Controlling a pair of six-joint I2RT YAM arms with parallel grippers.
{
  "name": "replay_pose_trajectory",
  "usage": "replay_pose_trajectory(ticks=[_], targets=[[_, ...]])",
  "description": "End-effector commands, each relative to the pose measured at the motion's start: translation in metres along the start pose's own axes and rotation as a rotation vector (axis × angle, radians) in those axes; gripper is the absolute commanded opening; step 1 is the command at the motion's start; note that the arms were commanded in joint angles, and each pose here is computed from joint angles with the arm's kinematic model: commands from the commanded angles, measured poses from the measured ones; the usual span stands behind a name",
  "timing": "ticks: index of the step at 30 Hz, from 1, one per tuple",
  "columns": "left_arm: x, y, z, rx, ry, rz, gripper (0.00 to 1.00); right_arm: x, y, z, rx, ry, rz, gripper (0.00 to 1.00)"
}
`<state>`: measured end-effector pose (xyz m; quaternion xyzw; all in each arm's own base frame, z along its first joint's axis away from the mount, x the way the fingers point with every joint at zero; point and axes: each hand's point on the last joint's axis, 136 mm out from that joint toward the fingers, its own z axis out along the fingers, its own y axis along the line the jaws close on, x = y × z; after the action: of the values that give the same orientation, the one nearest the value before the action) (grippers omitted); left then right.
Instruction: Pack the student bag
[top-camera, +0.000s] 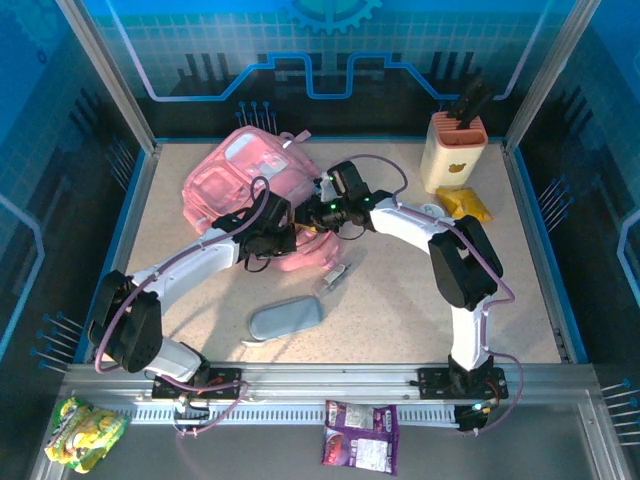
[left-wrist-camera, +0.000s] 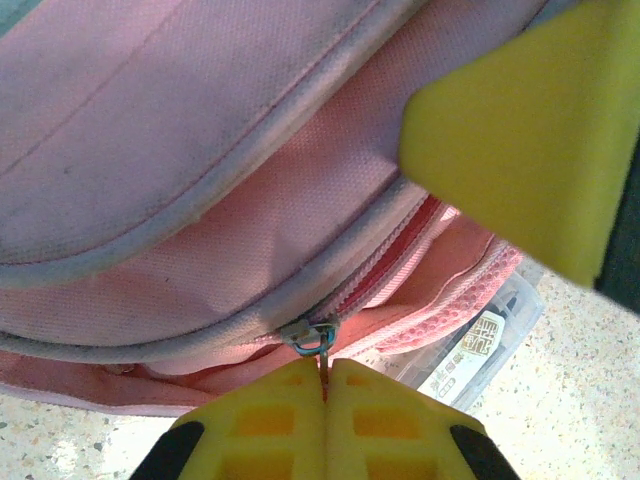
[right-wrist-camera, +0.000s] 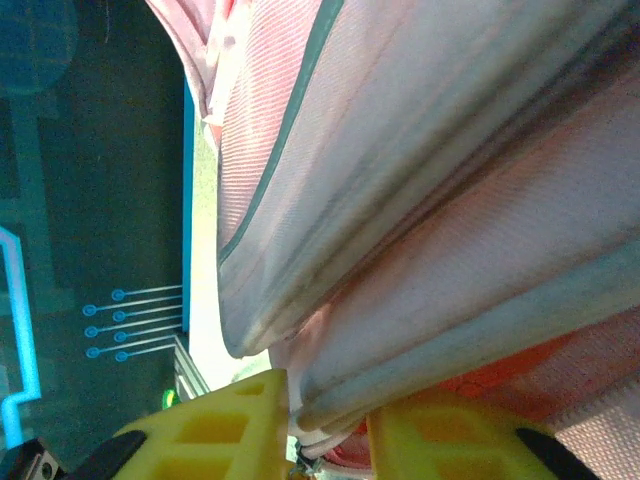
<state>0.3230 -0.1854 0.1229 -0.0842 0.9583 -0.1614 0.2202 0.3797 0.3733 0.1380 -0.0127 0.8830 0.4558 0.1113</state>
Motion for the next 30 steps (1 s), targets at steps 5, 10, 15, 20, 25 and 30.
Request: replay_pose_trajectory(ticks=[5, 10, 15, 20, 25, 30], targets=[[0.006, 0.002, -0.01, 0.011, -0.031, 0.015, 0.0, -0.024, 0.009, -0.006, -0.04, -0.061, -0.024, 0.05], [0.016, 0.042, -0.01, -0.129, -0.04, 0.0, 0.0, -0.031, 0.018, -0.028, -0.044, -0.1, -0.045, 0.0], [0.012, 0.088, -0.013, -0.219, -0.084, -0.075, 0.0, -0.03, 0.019, -0.039, -0.077, -0.114, -0.017, 0.0], [-0.005, 0.13, -0.019, -0.291, -0.134, -0.146, 0.0, -0.022, 0.018, -0.041, -0.09, -0.114, 0.008, 0.0], [-0.03, 0.159, -0.018, -0.35, -0.168, -0.186, 0.0, -0.015, 0.017, -0.041, -0.078, -0.127, 0.007, 0.0], [-0.076, 0.181, -0.02, -0.339, -0.236, -0.244, 0.0, -0.004, 0.02, -0.029, -0.072, -0.104, 0.002, 0.0]])
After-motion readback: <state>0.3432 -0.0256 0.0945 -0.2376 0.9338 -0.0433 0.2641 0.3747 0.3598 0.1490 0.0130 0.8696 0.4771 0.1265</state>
